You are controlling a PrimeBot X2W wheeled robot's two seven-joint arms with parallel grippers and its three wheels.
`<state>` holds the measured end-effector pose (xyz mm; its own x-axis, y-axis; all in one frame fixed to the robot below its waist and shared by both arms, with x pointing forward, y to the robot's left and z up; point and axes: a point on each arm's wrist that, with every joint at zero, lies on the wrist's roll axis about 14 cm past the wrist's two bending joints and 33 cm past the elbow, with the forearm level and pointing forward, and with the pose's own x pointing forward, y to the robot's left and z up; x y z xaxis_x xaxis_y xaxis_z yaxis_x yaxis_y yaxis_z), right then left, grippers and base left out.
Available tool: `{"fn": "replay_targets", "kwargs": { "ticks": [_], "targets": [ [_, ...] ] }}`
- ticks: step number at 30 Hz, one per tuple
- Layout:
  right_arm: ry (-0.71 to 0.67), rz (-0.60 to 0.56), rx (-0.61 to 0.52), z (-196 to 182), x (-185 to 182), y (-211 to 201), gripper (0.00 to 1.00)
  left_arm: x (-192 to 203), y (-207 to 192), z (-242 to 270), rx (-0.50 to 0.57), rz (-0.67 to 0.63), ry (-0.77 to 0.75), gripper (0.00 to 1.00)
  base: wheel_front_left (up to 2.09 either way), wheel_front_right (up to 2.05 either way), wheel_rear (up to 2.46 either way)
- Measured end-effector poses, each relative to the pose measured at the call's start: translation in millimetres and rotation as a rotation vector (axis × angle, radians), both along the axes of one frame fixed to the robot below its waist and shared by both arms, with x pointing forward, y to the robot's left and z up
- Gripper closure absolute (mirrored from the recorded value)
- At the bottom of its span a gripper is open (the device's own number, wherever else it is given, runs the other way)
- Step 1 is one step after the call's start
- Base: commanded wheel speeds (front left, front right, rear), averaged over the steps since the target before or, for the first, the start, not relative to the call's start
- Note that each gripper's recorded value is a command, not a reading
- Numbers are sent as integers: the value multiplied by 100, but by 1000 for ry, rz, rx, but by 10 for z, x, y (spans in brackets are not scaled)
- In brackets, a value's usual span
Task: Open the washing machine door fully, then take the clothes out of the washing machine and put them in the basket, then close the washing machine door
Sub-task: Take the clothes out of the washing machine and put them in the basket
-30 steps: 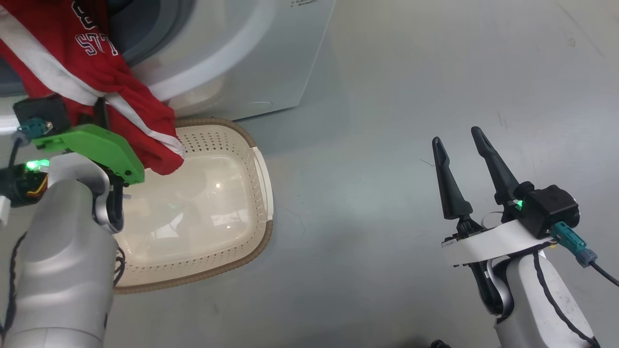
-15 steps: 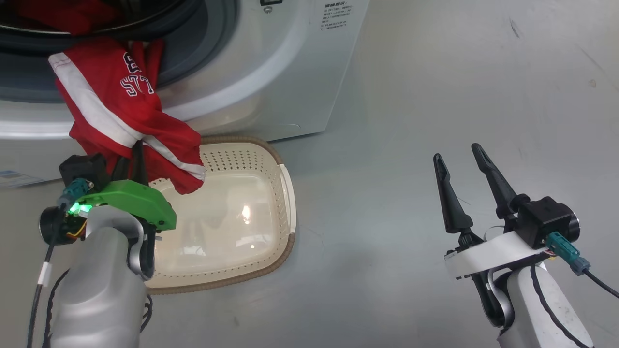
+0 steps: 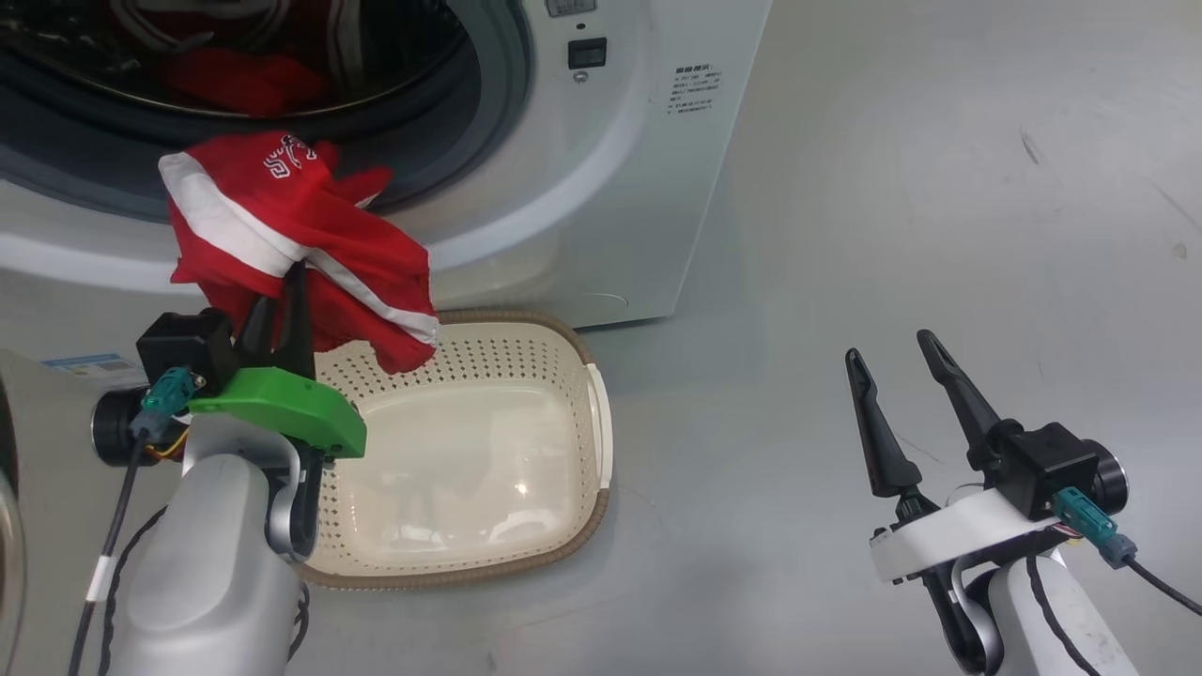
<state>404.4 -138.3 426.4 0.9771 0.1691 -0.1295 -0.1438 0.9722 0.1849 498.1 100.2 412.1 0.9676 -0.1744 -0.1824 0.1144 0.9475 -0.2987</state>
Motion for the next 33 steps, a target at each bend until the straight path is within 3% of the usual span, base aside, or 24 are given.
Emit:
{"fn": "replay_targets", "kwargs": {
  "ticks": [8, 21, 33],
  "targets": [
    [-22, 25, 8, 82, -21, 92, 0, -265, 36, 28, 9, -1, -6, 100, 0, 0, 0],
    [-4, 29, 5, 18, -40, 103, 0, -754, -92, -607, 30, -56, 196, 100, 0, 0, 0],
    [23, 12, 2, -100, 5, 42, 0, -837, -182, -1121, 3, -68, 378, 100, 0, 0, 0]
  ]
}}
